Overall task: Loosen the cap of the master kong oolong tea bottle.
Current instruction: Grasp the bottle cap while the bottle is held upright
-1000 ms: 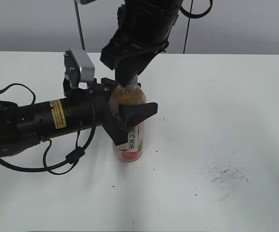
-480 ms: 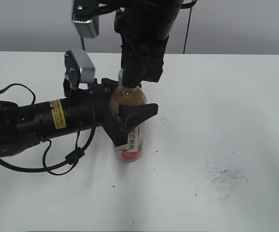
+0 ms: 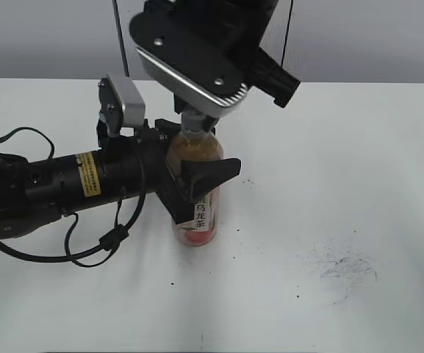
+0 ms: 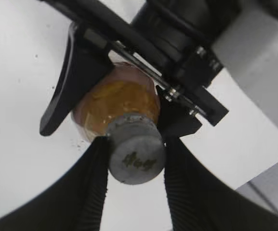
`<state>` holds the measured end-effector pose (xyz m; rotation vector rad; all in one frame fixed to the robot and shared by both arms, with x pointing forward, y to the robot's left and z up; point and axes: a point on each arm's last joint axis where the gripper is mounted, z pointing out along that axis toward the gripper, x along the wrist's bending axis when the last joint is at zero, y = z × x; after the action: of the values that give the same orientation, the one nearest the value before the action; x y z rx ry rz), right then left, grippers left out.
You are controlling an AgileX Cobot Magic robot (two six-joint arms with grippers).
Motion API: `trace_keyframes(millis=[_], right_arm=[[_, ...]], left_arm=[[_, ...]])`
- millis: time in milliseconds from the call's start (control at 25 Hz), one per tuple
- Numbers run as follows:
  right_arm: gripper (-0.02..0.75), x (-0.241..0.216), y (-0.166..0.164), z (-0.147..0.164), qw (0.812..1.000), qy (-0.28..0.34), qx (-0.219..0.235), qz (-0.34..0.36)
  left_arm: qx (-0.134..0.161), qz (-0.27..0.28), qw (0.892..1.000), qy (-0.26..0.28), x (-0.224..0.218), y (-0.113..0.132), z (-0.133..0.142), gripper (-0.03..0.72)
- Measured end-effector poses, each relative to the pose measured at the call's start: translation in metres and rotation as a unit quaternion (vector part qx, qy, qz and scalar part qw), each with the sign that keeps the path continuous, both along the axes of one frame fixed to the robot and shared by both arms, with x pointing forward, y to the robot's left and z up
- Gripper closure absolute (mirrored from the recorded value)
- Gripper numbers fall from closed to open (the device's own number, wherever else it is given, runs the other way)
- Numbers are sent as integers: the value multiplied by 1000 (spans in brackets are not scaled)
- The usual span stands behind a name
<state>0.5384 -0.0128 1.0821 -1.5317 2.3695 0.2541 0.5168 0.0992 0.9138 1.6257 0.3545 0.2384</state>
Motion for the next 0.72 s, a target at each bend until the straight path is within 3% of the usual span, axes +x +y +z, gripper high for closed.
trace_keyframes(millis=[120,280,720], right_arm=[[469,0,0,0,993,-37,-17,107],[469,0,1,0,969,-80,-38,232],[469,0,2,0,909,-136,-63,388]], left_arm=[[0,0,1000,0,0,0,0,241],[-1,2,1000,1,0,0,0,241],[-2,3,1000,3,0,0,0,241]])
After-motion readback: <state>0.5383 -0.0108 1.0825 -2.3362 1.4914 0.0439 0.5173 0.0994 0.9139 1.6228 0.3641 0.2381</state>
